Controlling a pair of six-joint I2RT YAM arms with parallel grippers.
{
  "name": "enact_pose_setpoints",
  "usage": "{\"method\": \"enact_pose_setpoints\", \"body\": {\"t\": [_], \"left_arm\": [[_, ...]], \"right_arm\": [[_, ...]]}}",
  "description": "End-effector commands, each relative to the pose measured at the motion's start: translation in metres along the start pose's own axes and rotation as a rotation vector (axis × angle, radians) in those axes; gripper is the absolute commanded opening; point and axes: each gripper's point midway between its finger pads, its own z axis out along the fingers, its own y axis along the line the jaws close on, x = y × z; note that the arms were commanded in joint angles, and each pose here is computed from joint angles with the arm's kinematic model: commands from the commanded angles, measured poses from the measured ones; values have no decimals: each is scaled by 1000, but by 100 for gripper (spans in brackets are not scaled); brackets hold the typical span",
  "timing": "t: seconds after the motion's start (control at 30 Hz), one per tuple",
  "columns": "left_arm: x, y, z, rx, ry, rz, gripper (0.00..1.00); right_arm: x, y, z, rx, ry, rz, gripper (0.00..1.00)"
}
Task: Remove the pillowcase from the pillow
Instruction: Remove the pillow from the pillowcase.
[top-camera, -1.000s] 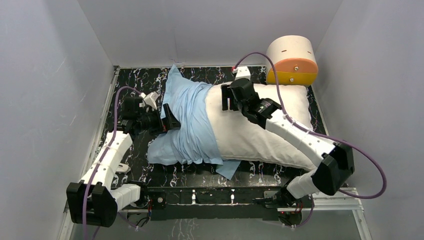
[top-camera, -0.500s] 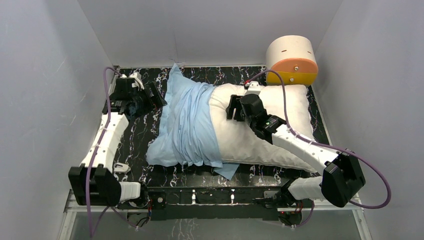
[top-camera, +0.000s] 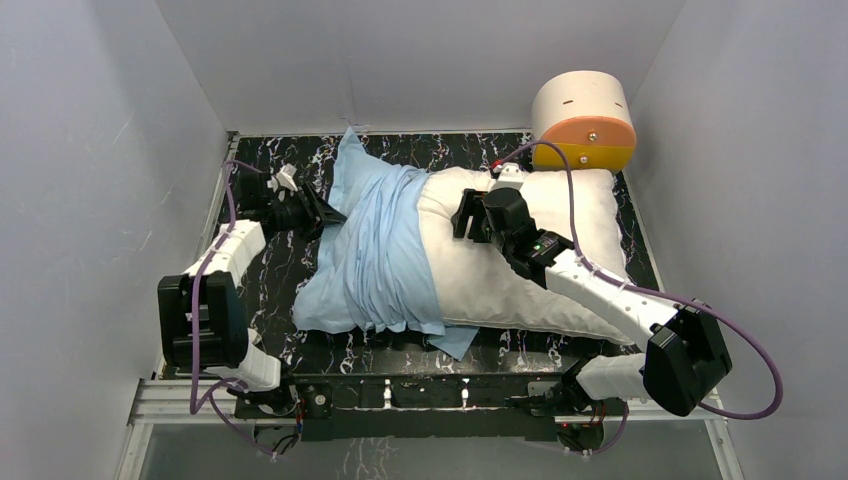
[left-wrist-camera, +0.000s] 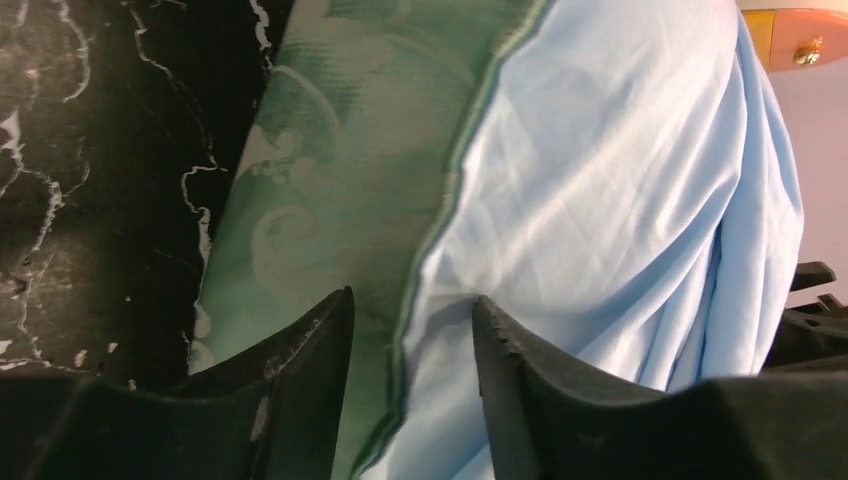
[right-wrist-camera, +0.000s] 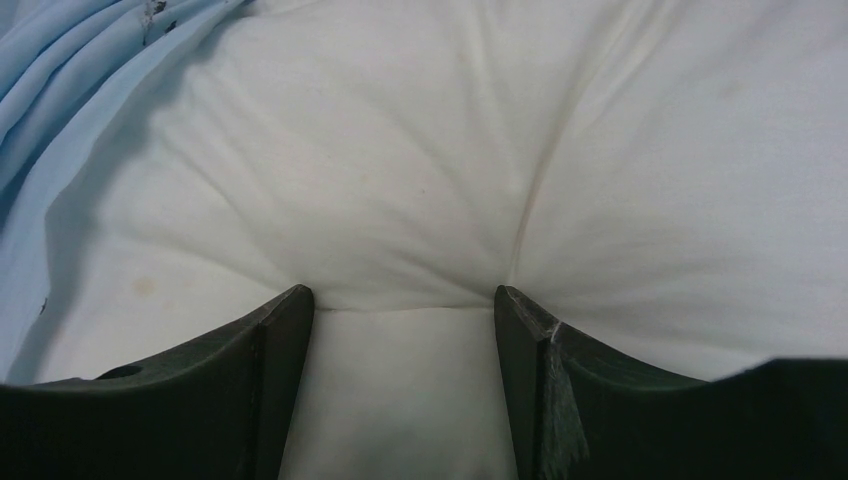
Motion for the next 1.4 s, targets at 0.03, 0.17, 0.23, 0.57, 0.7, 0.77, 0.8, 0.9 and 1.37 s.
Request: {"method": "enact_pose_setpoints", "body": {"t": [0.03,0.17,0.23,0.57,0.7,0.77,0.8,0.9,1.37], "left_arm": [[-13,-13,-21,118,-58,-22,14],[-17,-6,-31,83,-77,-16,0],[-22,1,-39,16,-102,7,0],[-97,53,-167,-591,-487,27,0],[-114,63,-205,-699,-576,17,0],[-122,69,-219,-758,-604,14,0],[-125,71,-223,-776,-613,19,0],[-143,75,-245,-871,-639,48,0],[-44,56,-124,-260,-255,-119,90]], "right_arm": [[99,-39,-17,112,359,-57,73],[99,-41,-17,120,362,-52,73],[98,-42,-17,130,358,-47,73],[97,-64,-20,247,335,4,73],[96,-70,-21,270,329,34,73],[94,-72,-21,279,324,46,73],[95,-74,-22,283,326,52,73],[95,-77,-22,296,327,68,73],[83,-51,-19,179,332,97,77]]}}
